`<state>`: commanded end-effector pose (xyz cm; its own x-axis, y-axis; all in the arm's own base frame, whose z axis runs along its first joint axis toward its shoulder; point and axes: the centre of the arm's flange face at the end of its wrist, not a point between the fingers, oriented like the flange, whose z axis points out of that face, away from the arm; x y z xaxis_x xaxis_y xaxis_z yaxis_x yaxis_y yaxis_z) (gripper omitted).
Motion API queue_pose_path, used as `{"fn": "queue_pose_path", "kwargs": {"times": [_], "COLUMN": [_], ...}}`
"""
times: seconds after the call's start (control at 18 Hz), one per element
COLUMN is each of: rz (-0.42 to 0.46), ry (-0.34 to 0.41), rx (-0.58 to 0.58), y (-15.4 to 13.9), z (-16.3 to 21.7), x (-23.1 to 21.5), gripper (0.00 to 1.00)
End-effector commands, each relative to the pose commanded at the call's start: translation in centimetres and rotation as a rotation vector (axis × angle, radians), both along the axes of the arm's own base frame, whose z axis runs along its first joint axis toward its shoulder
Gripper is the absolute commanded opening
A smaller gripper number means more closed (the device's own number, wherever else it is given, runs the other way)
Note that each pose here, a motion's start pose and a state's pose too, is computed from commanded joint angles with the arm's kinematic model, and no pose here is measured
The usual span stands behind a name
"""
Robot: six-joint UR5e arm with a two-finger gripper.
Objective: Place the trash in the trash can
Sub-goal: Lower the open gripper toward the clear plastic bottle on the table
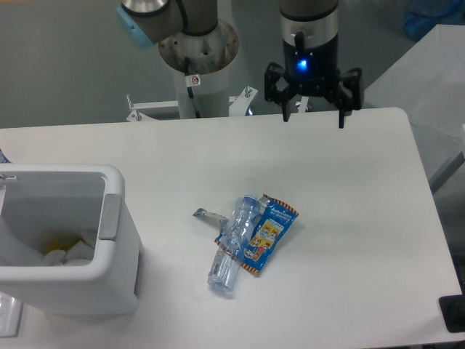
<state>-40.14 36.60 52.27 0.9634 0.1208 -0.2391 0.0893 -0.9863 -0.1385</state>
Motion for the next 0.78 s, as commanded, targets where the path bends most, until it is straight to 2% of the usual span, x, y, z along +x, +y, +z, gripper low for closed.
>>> {"fn": "queue_pose_path", "kwargs": {"times": [0.44, 0.78], "rz": [0.011, -0.002], "ry": [-0.007, -0.060], "rx": [-0.009, 0.005], "y": [0.3, 1.2], "z": [-0.7, -3.0], "x": [-0.3, -0.8], "gripper": [1.00, 1.00]}}
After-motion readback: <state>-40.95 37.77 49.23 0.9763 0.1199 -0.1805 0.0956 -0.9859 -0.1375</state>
